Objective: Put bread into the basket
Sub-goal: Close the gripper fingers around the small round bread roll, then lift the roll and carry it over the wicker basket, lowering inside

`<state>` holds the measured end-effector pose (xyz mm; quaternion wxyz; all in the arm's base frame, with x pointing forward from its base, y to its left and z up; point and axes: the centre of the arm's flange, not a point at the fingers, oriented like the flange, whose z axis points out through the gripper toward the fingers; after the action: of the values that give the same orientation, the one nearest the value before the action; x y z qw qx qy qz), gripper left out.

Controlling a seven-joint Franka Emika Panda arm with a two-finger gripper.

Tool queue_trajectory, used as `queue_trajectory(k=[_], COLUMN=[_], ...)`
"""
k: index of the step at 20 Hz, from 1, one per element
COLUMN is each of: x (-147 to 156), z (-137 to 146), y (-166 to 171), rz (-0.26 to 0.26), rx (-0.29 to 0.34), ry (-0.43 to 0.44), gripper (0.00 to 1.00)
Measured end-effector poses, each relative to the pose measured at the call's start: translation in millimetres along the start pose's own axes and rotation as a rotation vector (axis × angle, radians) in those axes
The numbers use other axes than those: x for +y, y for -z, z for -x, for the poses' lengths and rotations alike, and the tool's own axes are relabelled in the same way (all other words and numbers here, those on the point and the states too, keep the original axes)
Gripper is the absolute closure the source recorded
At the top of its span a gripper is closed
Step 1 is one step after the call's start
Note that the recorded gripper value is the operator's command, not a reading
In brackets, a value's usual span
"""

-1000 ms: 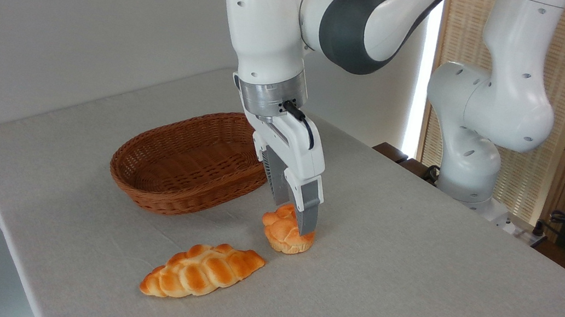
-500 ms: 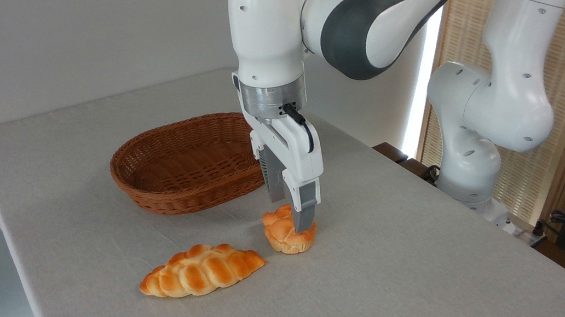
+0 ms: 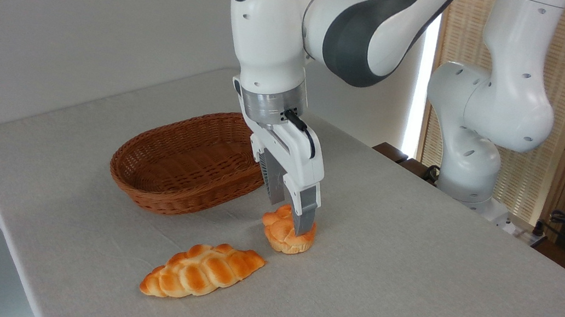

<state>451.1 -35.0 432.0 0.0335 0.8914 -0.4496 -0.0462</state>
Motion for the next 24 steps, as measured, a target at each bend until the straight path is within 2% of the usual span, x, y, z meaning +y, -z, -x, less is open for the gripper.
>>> queue_trajectory(k=[5, 8, 10, 13, 17, 24], x=[3, 3, 4, 4, 3, 3], z=[-1, -2, -2, -2, -1, -1], y=[-14, -16, -16, -16, -16, -17], rz=[-0.011, -0.014, -0.014, -0.014, -0.014, -0.014], rx=[0.008, 0.01, 0.01, 0.009, 0.009, 0.008], ry=[-0.006, -0.008, -0.009, -0.011, -0.039, -0.04], gripper=[0.03, 0.37, 0.56, 0.61, 0.61, 0.61])
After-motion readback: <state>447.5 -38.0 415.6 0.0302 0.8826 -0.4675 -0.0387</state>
